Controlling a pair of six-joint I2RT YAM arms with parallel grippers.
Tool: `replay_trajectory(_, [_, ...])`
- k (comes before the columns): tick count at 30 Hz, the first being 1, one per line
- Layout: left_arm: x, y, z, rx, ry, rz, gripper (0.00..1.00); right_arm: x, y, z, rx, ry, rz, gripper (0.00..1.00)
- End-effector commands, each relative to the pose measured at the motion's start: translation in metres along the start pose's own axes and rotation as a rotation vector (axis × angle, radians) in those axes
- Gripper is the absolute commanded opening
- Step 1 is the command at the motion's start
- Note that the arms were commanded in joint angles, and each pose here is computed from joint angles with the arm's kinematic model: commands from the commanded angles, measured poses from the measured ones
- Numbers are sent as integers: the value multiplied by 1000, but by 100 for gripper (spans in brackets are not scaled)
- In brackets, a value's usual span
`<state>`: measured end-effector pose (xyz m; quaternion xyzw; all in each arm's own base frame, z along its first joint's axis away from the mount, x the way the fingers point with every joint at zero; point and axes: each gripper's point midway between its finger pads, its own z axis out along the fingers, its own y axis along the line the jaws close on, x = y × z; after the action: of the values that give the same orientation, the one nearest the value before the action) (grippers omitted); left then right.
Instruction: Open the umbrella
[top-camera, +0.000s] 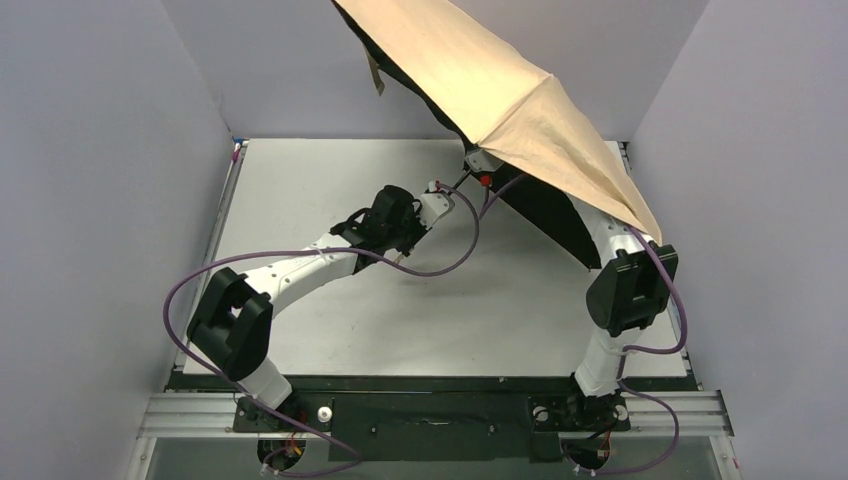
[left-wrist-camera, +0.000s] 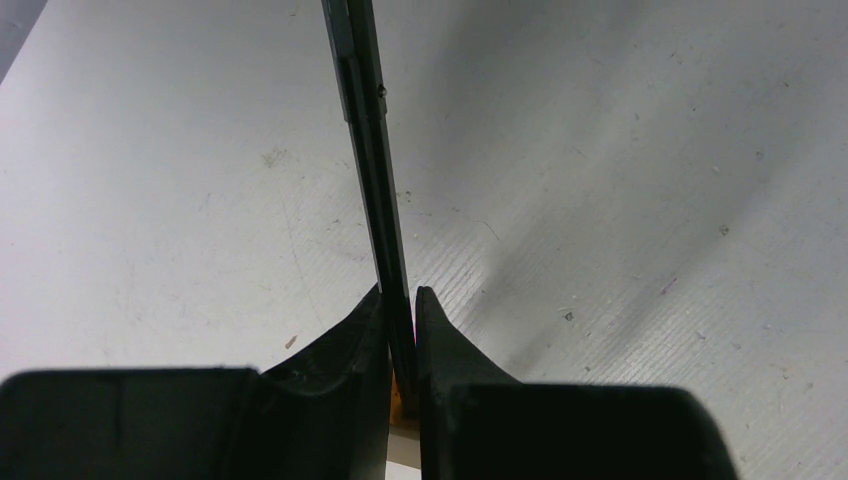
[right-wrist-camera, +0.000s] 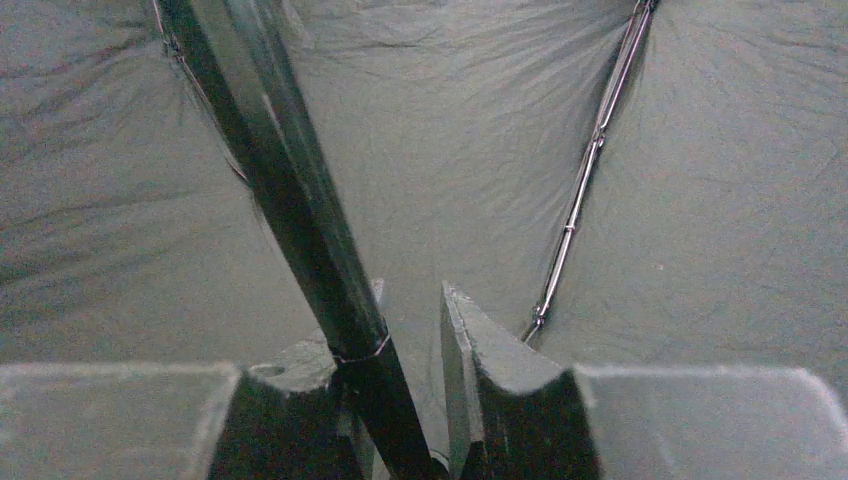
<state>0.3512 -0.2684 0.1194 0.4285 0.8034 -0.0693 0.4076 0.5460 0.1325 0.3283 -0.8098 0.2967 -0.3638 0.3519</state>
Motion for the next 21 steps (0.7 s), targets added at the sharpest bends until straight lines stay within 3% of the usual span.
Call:
replay_trajectory(1, [258,-57,-164,370,1203,128,0,195,-157,-277,593,911,-96,16])
replay_trajectory(6, [256,-54,-166,364,1214,133,0,187,-175,-281,633,898,-106,23])
replay_trajectory(17, [261,-47,-168,357,1239,148,0,212,-165,-293,606,954,-142,25])
replay_trajectory(21, [259,-47,-167,360,1233,143,0,204,-164,-291,604,912,-160,13])
